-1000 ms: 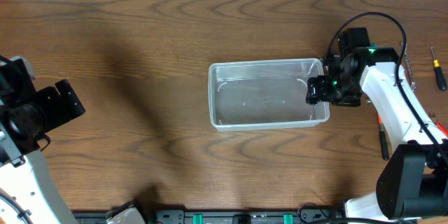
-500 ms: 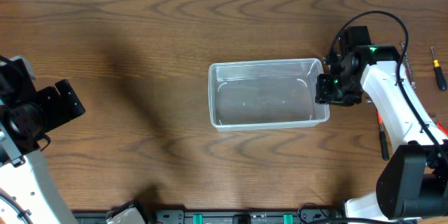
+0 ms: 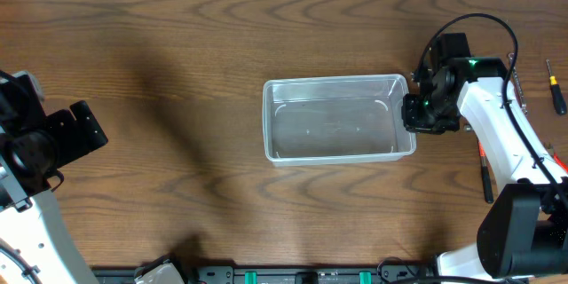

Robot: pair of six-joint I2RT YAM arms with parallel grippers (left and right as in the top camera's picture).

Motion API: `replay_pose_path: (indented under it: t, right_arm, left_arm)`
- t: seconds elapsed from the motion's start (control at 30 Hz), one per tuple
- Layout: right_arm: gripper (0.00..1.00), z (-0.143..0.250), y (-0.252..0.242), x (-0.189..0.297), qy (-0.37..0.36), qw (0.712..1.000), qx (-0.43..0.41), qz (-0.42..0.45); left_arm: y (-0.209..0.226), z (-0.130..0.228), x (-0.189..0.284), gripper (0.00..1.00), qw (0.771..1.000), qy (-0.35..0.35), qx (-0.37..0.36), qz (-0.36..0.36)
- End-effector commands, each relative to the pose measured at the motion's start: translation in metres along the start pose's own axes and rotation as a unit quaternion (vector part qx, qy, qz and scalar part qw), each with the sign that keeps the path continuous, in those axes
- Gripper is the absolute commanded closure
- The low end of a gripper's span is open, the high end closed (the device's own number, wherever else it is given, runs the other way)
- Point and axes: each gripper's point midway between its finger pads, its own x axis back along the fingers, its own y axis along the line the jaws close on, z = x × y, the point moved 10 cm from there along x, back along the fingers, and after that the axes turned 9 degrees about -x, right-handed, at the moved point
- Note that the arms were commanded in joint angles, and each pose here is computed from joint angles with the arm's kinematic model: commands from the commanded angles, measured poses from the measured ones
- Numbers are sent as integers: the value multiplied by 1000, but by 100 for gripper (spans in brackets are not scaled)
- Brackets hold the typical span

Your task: Pack container

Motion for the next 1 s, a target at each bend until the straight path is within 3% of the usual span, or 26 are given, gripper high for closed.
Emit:
replay_pose_path:
  t: [0.0,0.5,0.97]
  right_arm:
    - [82,-1,3,10,-18,1000,16,-1]
    - [93,-1,3,10,-15,1000,-6,0]
    - [93,0,3,10,-14,1000,-5,1]
  left_arm:
    - [1,-2,2,2,1000,-4,8,3]
    - [1,-2,2,2,1000,-5,8,3]
    - [1,-2,2,2,1000,-4,8,3]
